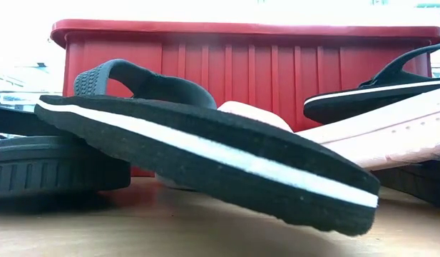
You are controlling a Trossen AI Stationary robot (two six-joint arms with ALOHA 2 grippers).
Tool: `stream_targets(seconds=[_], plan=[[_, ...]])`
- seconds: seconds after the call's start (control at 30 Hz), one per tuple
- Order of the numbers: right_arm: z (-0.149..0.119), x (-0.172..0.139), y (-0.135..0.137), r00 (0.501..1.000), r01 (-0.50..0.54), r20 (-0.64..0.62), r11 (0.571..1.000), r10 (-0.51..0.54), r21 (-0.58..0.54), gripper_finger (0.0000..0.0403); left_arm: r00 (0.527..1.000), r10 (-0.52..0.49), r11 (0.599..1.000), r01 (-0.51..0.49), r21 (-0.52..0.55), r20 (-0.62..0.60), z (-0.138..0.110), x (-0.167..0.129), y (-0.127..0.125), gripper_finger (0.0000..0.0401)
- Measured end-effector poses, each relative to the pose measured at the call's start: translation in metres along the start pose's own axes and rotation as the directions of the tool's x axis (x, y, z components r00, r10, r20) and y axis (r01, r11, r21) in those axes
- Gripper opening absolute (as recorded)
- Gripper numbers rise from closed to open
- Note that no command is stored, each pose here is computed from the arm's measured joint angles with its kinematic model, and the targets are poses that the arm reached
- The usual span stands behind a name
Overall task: Pick and place slides into bin
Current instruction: Put the black slipper into the red bin
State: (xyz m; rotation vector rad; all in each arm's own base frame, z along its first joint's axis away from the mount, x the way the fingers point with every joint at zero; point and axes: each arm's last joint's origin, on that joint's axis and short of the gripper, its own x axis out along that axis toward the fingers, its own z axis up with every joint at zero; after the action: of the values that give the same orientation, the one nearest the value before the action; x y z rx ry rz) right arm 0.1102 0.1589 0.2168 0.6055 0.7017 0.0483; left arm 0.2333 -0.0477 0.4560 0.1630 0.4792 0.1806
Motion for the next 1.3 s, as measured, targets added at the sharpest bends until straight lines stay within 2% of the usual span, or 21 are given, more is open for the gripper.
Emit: stream_targets(seconds=[0.13,0.5,0.8,0.97,1.07,1.2,1.3], plan=[[-0.008,0.006,-0.011,1.0,0.008,-0.006,0.998,-0.008,0.054,0.0094,1.0,0.0,1.0,0.0,0.0,0.0,0.0,0.0,0.0,0.0026],[-0.021,0.02,-0.025,0.995,-0.097,0.044,0.988,0.092,0.122,0.0092,1.0,0.0,1.0,0.0,0.0,0.0,0.0,0.0,0.0,0.0026],[-0.02,0.03,-0.04,0.961,-0.246,0.164,0.959,0.223,0.138,0.009,1.0,0.0,1.0,0.0,0.0,0.0,0.0,0.0,0.0,0.0026],[-0.023,0.034,-0.05,0.966,-0.226,0.164,0.96,0.2,0.163,0.0089,1.0,0.0,1.0,0.0,-0.014,0.007,0.001,0.0,0.0,0.0026],[-0.023,0.035,-0.051,0.967,-0.217,0.169,0.965,0.192,0.148,0.0073,1.0,0.0,1.0,0.0,-0.018,0.007,0.001,0.0,0.0,0.0026],[-0.022,0.035,-0.051,0.967,-0.213,0.168,0.971,0.192,0.112,0.0016,1.0,0.0,1.0,0.0,-0.02,0.007,0.001,0.0,0.0,0.0026],[-0.022,0.035,-0.051,0.967,-0.211,0.168,0.972,0.192,0.102,0.0008,1.0,0.0,1.0,0.0,-0.021,0.007,0.001,0.0,0.0,0.0026]])
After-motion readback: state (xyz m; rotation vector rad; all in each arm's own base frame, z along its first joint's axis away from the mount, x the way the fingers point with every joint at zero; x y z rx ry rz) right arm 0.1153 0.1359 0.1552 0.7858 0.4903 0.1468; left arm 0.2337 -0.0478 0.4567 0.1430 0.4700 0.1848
